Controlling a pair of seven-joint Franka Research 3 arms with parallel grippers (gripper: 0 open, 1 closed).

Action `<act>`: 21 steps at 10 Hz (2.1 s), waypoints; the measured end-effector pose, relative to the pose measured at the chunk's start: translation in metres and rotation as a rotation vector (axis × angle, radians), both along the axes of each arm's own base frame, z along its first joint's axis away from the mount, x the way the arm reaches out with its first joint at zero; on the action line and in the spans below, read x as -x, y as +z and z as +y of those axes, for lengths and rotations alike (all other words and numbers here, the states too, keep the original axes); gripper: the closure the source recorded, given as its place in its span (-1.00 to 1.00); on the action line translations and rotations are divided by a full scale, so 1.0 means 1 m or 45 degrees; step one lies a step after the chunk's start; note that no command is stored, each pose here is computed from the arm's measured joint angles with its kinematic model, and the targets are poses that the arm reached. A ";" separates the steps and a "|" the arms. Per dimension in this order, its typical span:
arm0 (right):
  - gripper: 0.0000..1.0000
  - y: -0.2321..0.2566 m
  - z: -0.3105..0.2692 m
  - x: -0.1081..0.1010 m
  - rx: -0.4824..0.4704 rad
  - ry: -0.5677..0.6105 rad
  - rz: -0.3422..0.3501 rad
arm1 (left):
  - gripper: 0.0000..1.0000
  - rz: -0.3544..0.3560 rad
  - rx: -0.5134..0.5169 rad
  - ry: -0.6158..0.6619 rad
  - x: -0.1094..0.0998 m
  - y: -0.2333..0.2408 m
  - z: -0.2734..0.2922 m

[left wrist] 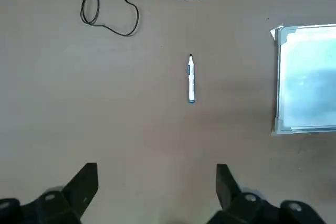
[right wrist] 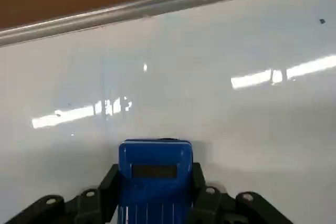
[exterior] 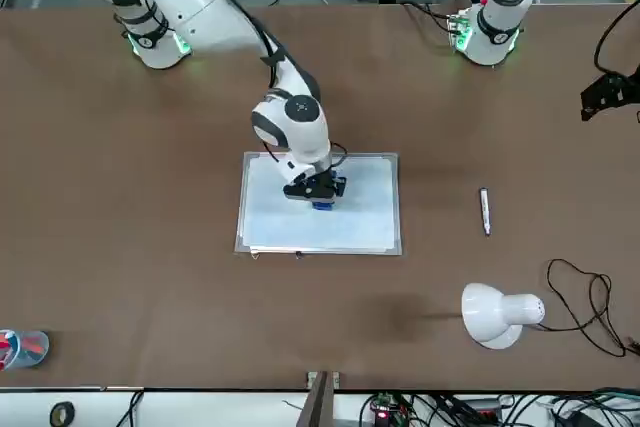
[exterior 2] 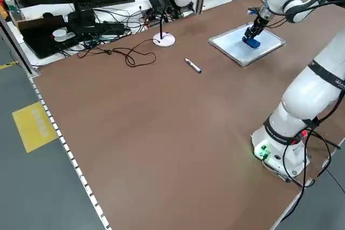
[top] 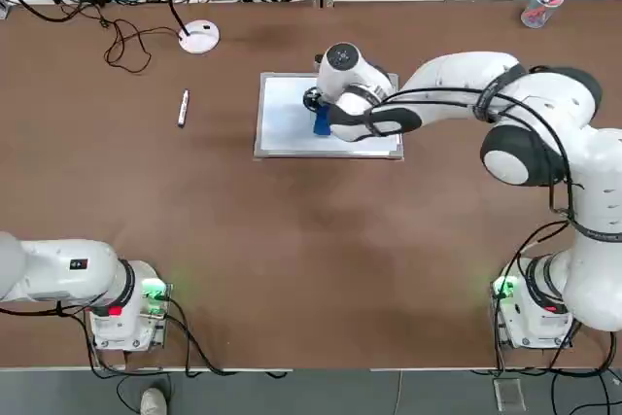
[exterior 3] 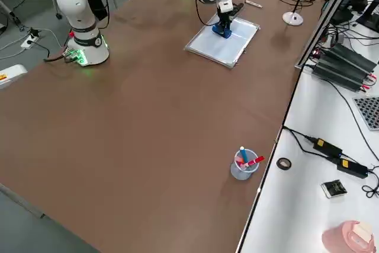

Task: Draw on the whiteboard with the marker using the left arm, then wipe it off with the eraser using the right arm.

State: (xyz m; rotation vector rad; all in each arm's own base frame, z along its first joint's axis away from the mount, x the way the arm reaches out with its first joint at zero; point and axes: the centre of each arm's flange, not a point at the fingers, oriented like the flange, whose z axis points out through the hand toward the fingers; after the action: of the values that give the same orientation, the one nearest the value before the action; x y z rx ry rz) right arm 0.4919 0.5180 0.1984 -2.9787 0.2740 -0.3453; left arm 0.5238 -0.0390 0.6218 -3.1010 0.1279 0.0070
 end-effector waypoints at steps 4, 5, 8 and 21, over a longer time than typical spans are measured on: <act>-0.14 -0.001 0.022 0.009 -0.031 -0.045 -0.031 | -0.99 0.000 0.000 0.000 0.000 0.000 0.000; -0.14 0.000 0.022 0.009 -0.029 -0.047 -0.031 | -0.99 0.000 0.000 0.000 0.000 0.000 0.000; -0.14 0.005 0.014 -0.004 0.013 -0.067 -0.012 | -0.99 0.000 0.000 0.000 0.000 0.000 0.000; -0.14 0.166 -0.208 -0.100 0.195 0.345 0.202 | -0.99 0.003 0.000 0.000 0.000 -0.001 0.000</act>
State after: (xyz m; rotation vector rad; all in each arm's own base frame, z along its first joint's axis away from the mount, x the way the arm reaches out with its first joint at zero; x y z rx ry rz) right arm 0.5920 0.3101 0.3642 -3.1418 -0.1486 -0.1032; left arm 0.5241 -0.0392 0.6206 -3.1010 0.1284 0.0103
